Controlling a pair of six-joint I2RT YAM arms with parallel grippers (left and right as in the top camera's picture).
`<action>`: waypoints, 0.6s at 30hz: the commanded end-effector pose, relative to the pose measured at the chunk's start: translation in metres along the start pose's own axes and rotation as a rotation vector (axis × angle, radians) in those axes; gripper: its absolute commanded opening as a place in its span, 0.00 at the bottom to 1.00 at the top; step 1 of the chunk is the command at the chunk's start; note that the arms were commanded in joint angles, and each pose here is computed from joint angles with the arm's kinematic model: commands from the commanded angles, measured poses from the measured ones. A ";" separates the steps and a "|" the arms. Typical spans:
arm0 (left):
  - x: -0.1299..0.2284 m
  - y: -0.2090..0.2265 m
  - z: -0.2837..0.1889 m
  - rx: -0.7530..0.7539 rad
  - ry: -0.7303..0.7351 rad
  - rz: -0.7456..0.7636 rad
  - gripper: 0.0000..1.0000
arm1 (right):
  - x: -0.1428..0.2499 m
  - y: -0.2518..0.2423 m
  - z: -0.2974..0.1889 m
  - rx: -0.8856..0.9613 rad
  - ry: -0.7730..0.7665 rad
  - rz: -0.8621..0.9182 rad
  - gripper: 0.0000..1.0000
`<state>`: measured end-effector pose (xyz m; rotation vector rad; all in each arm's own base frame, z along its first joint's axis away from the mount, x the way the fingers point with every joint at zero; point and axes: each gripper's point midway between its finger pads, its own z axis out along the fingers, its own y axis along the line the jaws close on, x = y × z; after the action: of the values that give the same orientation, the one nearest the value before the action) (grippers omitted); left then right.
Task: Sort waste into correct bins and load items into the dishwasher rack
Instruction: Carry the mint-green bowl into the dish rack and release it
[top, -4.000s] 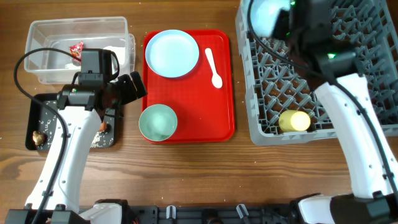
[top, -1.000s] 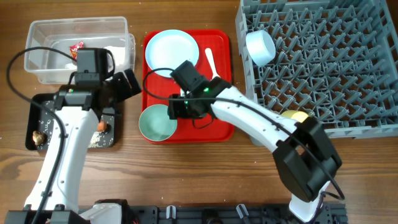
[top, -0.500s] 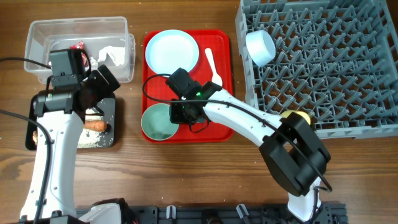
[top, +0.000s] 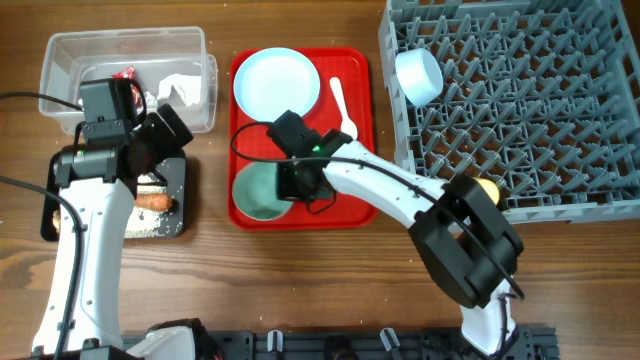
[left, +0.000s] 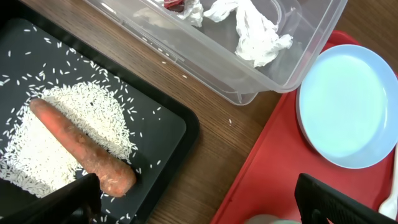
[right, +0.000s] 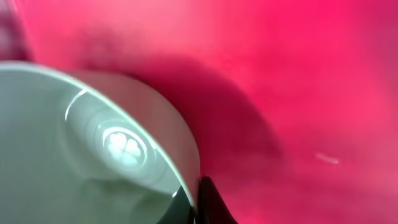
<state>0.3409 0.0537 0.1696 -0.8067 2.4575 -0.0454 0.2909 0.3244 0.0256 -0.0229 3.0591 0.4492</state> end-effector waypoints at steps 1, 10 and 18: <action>-0.011 0.000 -0.010 0.005 -0.043 -0.021 1.00 | -0.062 -0.030 -0.106 0.075 -0.293 -0.033 0.04; -0.011 0.000 -0.010 0.005 -0.043 -0.021 1.00 | -0.091 -0.185 -0.329 0.796 -0.842 0.008 0.04; -0.011 0.000 -0.010 0.005 -0.043 -0.021 1.00 | -0.104 -0.226 -0.308 1.278 -0.595 -0.228 0.04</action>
<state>0.3408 0.0536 0.1696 -0.8063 2.4581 -0.0455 0.3789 0.0328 0.2727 0.0255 2.2070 -0.9162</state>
